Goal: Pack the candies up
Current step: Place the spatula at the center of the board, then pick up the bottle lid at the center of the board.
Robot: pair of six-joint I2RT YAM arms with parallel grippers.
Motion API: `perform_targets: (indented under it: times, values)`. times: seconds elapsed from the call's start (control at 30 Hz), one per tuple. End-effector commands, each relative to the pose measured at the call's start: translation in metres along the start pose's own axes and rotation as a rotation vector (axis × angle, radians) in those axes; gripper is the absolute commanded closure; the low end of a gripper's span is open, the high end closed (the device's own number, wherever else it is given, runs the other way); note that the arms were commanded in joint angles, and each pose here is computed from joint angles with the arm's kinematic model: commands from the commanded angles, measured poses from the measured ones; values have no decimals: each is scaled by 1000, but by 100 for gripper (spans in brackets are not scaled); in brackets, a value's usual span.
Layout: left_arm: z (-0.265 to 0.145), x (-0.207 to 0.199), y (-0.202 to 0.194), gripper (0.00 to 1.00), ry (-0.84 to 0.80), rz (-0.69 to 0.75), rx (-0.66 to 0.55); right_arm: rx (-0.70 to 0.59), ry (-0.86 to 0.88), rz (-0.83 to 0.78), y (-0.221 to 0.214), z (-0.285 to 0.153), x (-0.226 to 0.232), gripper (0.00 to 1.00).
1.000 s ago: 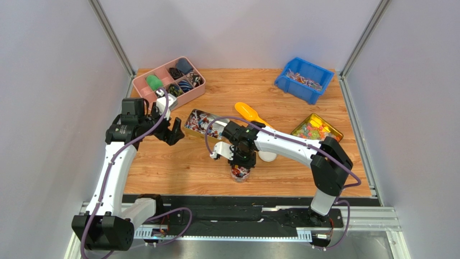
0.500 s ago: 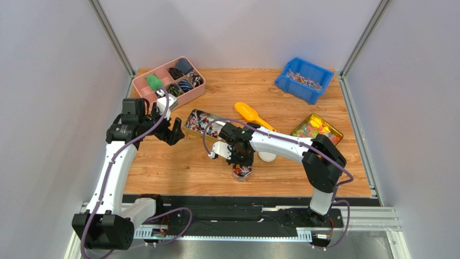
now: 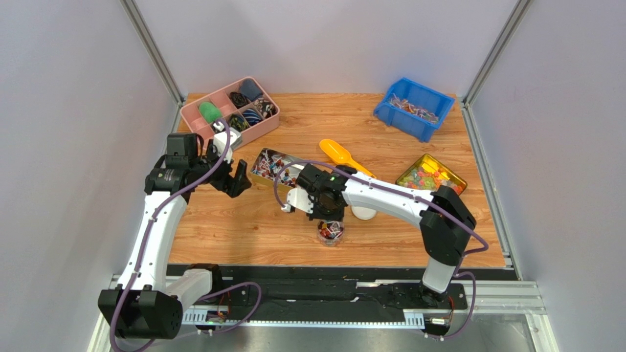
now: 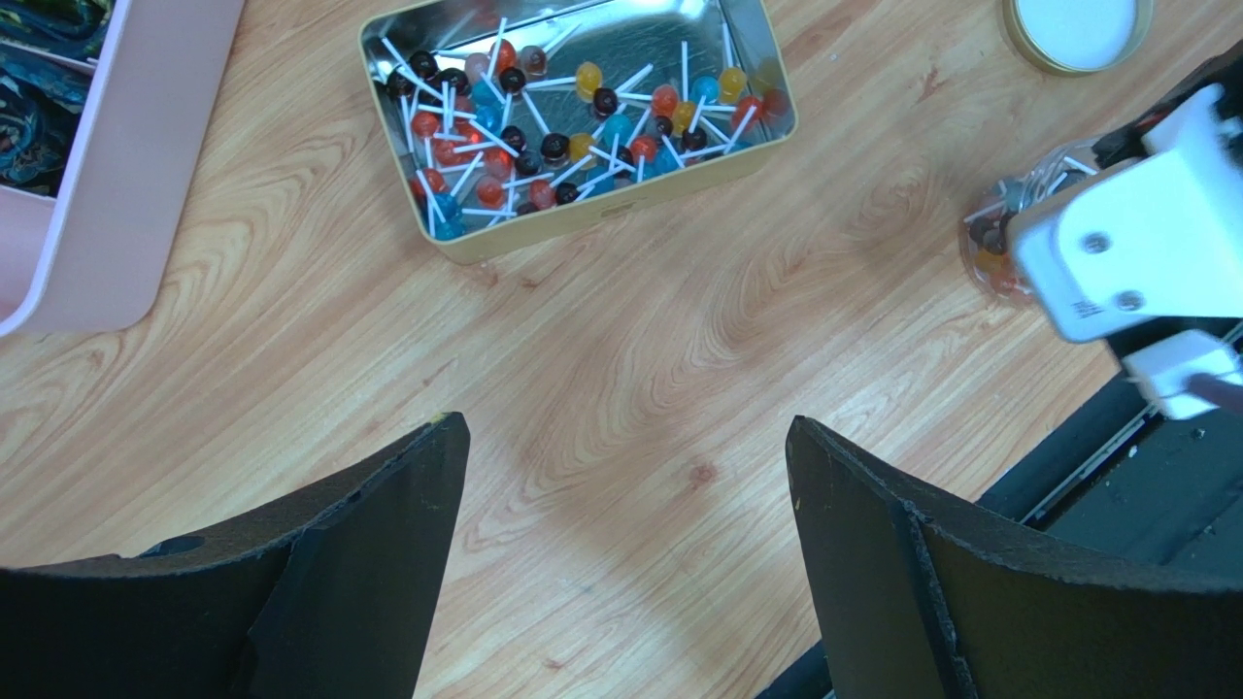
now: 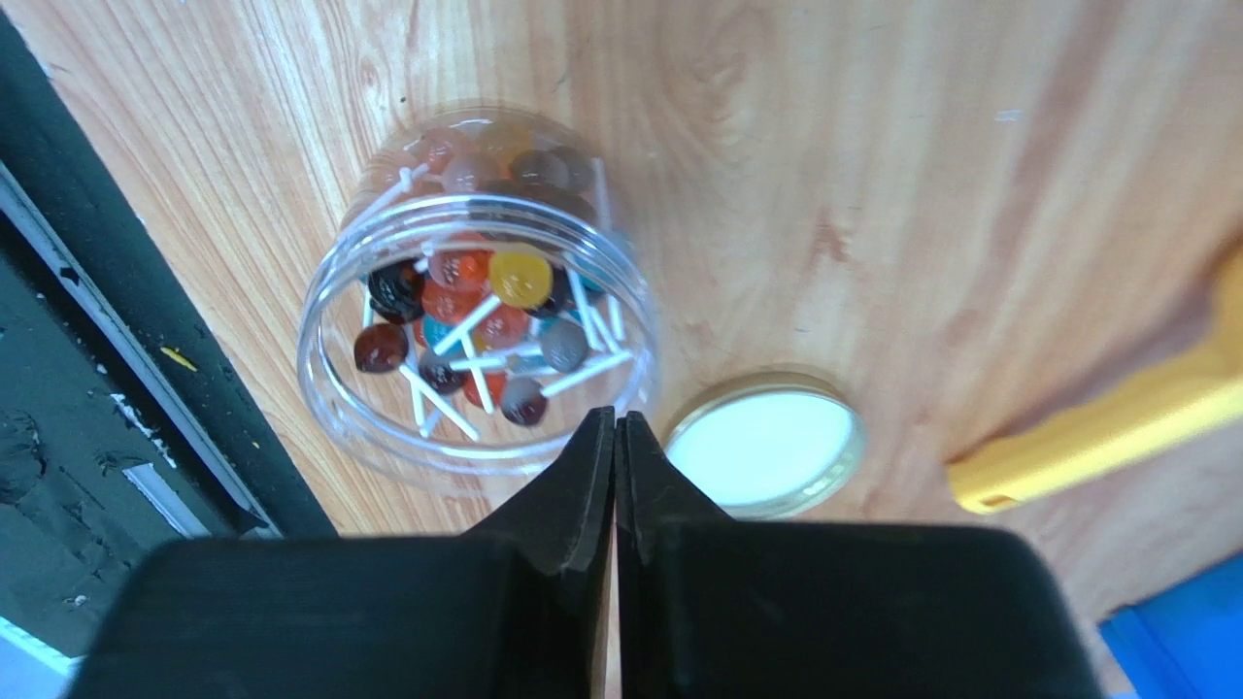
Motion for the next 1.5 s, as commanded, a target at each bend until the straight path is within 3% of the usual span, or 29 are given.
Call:
perform_targets:
  times: [0.0,0.13,0.17,0.33,0.43,0.47,0.77,1.03,1.2,1.47]
  values:
    - [0,1,6,11,-3,42,-33,-126,-84,-21,9,-58,-7,93]
    - [-1,0,6,11,0,45,-36,-143,-89,-13,-2,-73,-7,75]
    - [-1,0,6,11,0,46,-38,-146,-89,-3,-6,-74,-8,66]
    - [-3,-1,6,10,-5,51,-44,-177,-30,126,-48,-61,-21,50]
    - [-4,-3,7,6,-11,56,-54,-215,-42,189,-66,-55,-29,49]
    - [-4,-3,7,1,-12,57,-52,-210,-24,205,-73,-48,-27,48]
    - [-3,-3,7,1,-16,50,-50,-207,71,313,-91,5,-29,48]
    - [-1,-2,6,1,-20,50,-45,-121,2,371,-94,42,-42,48]
    - [0,-2,6,1,-24,50,-44,-107,7,379,-94,50,-43,52]
    - [-2,-3,7,1,-27,55,-51,-51,65,390,-97,64,-37,95]
Point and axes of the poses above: each gripper's point midway between its finger pads, its own z axis out along the fingers, its own x axis along the line the jaws close on, y = z × x, the point moved 8 cm from there along -z, back along the fingers, and after that the axes turned 1 degree about -z, right-handed, at the moved point
